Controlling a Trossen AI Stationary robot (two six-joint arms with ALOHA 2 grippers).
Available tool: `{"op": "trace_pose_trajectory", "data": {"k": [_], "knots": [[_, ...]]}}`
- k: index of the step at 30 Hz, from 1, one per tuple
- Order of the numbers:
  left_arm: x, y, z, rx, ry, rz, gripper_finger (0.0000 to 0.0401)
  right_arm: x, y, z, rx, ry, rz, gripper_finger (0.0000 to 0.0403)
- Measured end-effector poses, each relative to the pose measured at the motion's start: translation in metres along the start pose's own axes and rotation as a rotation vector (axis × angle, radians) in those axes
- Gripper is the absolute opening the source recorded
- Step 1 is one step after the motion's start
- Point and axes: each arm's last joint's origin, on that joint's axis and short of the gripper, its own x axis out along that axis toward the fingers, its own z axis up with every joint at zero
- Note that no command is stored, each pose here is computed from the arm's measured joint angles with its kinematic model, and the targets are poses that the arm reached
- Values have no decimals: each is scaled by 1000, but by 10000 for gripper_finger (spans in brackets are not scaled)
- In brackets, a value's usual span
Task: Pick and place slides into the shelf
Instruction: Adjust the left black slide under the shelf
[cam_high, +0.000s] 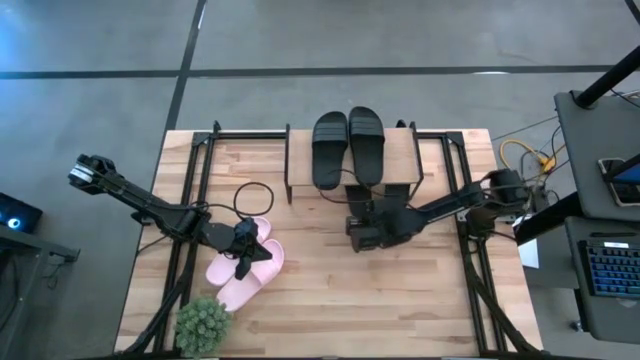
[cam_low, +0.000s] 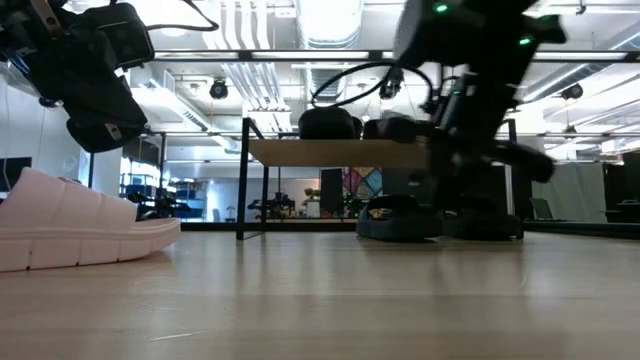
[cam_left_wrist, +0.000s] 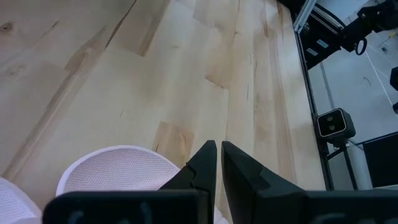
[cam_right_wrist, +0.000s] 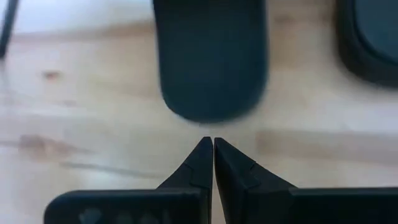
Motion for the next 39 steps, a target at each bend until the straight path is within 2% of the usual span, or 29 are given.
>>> {"op": "trace_pose_trajectory", "data": {"k": [5,9,15,21,25,30,35,39], "knots": [[0,0,0,0,0,0,10,7,15,13,0,-106,-33,9],[0,0,0,1,2,-2,10,20,13,18,-17,-91,-123,9],[0,0,0,1,5,-5,10,35,17,12,-23,-61,-147,9],[0,0,-1,1,16,-15,10,39,22,9,-44,-47,-132,9],[0,-1,-1,1,15,-17,10,36,30,13,-44,-90,-92,9],[0,-1,-1,1,15,-17,10,34,36,22,-93,-108,-91,9],[0,-1,-1,1,17,-19,10,26,43,25,-83,-159,-72,9],[0,-1,-1,2,18,-21,10,18,54,27,-175,-101,-35,9]]}}
